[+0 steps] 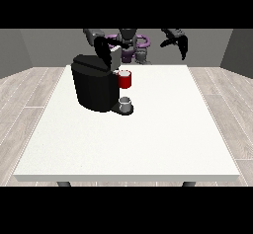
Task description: Insert the coffee pod into the coffee machine and close the lid
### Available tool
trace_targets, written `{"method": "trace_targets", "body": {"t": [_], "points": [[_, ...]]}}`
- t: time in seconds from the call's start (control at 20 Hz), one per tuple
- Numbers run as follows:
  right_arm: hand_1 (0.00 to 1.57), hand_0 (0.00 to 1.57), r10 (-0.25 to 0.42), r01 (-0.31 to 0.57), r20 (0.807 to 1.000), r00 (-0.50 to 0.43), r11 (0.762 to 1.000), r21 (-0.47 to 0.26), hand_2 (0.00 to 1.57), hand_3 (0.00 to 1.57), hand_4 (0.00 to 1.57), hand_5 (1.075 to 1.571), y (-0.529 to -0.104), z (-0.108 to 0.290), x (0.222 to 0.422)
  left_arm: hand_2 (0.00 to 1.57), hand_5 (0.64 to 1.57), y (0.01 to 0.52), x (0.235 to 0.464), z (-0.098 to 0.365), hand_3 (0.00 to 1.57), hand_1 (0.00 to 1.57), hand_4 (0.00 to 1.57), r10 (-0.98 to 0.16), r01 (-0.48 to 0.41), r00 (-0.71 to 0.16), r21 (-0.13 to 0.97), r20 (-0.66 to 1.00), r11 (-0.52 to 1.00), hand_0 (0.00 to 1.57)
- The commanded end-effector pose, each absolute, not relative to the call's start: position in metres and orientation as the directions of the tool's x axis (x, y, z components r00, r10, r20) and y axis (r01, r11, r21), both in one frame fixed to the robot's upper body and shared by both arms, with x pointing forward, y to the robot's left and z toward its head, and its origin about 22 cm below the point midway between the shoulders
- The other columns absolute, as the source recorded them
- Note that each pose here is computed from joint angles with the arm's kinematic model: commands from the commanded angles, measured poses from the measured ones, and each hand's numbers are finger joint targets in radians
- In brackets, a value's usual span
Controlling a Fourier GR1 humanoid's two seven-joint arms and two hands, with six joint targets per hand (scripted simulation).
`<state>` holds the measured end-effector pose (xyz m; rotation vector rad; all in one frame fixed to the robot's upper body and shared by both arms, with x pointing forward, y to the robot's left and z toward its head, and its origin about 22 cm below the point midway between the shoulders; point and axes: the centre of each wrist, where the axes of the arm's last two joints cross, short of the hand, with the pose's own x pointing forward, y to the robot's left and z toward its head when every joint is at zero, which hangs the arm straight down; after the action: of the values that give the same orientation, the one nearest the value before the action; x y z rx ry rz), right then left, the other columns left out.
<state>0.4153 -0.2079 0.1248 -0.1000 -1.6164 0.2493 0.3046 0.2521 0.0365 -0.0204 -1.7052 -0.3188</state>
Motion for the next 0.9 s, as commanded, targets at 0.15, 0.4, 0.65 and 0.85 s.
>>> {"method": "trace_targets", "body": {"t": [0.15, 0.4, 0.65, 0.85], "points": [[0.00, 0.00, 0.253, -0.168, 0.943, -0.214, 0.942, -0.291, 0.00, 0.00, 0.00, 1.571, -0.154, 0.150, 0.413, 0.00, 1.571, 0.242, 0.307, 0.037, 0.00, 0.00, 0.33, -0.174, 0.229, -0.185, 0.215, 0.967, 0.949, 0.00], [0.00, 0.00, 0.343, -0.088, 0.906, -0.246, 0.923, -0.374, 0.00, 0.00, 0.20, 1.571, -0.172, 0.194, 0.419, 0.00, 1.571, 0.237, 0.307, 0.035, 0.00, 0.00, 0.40, -0.147, 0.258, -0.208, 0.200, 0.967, 0.945, 0.00], [0.00, 0.00, 0.365, -0.034, 0.883, -0.295, 0.920, -0.391, 0.00, 0.00, 0.24, 1.571, -0.158, 0.219, 0.415, 0.00, 1.571, 0.230, 0.322, 0.053, 0.00, 0.00, 0.44, -0.153, 0.282, -0.266, 0.228, 0.952, 0.932, 0.00], [0.00, 0.00, 0.354, -0.013, 0.887, -0.297, 0.927, -0.374, 0.00, 0.00, 0.10, 1.571, -0.168, 0.225, 0.409, 0.00, 1.571, 0.219, 0.326, 0.064, 0.00, 0.00, 0.43, -0.125, 0.316, -0.307, 0.225, 0.943, 0.922, 0.00]]}}
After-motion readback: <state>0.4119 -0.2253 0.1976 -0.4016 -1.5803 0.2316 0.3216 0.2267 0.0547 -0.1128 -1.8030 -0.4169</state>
